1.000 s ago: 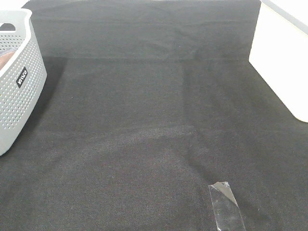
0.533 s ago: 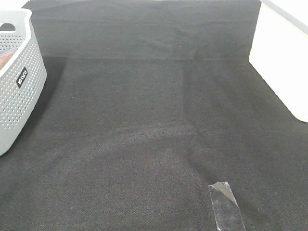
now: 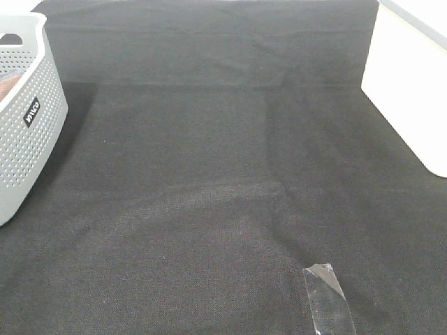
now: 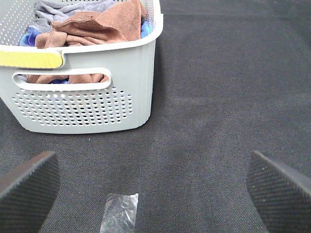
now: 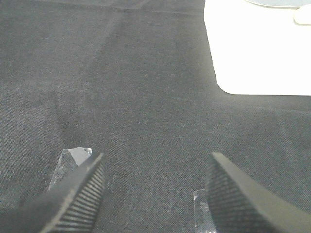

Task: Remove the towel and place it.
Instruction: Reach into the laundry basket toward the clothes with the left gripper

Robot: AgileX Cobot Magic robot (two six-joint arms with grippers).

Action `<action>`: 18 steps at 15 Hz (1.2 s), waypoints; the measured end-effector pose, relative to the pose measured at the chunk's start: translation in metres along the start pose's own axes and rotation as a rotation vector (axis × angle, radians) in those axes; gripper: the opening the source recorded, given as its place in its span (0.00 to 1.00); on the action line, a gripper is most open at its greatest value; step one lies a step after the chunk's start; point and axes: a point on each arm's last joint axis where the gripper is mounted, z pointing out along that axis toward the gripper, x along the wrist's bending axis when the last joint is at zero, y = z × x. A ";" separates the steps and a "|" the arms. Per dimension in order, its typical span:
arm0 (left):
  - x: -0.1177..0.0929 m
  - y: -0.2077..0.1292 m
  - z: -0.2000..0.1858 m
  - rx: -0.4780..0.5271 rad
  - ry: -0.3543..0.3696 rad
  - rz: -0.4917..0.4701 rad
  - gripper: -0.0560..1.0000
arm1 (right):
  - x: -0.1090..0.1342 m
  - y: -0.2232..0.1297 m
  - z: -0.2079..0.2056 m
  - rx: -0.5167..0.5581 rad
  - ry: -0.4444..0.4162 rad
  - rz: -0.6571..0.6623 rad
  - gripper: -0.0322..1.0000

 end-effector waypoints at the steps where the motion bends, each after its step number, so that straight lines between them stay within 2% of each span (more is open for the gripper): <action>1: 0.000 0.000 0.000 0.000 0.000 0.000 0.99 | 0.000 0.000 0.000 0.000 0.000 0.000 0.60; 18: 0.000 0.000 0.000 0.000 0.000 0.003 0.98 | 0.000 0.000 0.000 0.000 0.000 0.000 0.60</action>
